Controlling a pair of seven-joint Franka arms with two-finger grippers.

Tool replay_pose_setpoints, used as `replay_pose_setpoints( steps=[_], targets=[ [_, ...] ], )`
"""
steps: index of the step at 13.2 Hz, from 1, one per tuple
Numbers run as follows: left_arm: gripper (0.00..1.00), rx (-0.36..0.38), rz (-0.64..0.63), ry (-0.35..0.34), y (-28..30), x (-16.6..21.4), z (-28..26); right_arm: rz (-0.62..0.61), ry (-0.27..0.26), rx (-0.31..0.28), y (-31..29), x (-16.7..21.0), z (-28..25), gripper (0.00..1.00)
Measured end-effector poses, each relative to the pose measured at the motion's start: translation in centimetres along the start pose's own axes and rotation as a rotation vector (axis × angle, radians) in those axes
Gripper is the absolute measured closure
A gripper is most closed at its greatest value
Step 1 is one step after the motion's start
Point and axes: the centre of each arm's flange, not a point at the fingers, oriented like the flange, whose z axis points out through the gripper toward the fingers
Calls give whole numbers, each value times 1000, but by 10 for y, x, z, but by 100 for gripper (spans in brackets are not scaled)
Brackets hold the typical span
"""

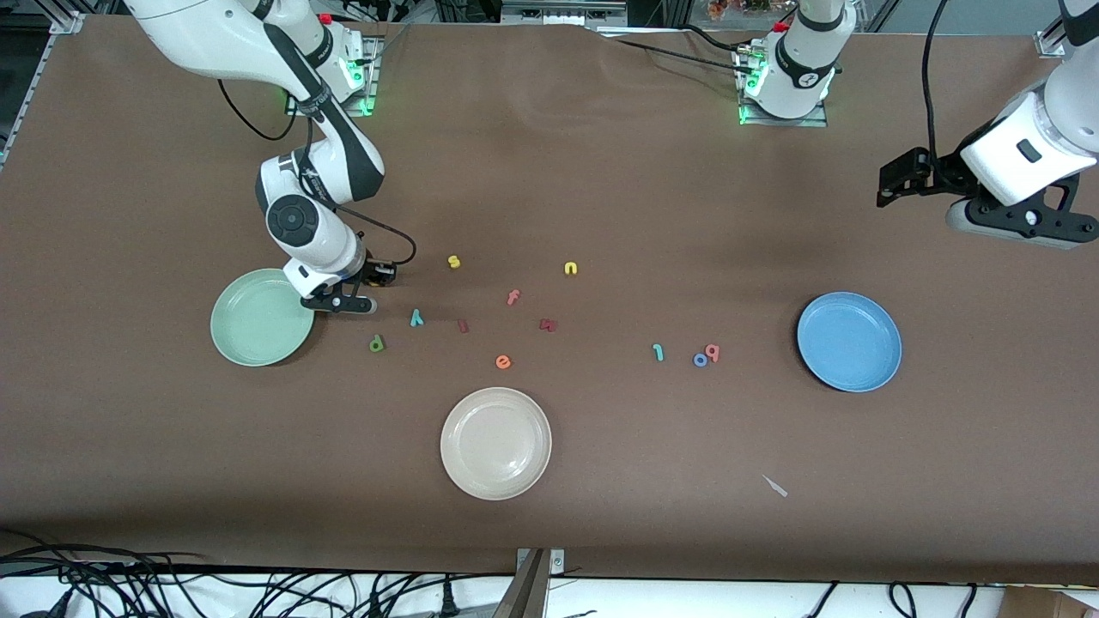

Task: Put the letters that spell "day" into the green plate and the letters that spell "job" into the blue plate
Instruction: 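Place the D on the green plate while the left gripper reaches letters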

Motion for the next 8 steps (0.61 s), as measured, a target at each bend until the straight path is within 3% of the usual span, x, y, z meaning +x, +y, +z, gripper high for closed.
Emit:
replay_pose_setpoints(
  steps=[3, 8],
  targets=[
    [0, -6, 3, 9, 0, 9, 8, -1, -35, -31, 1, 26, -42, 71],
    [0, 3, 67, 139, 74, 30, 69, -127, -17, -36, 75, 64, -58, 71]
  ],
)
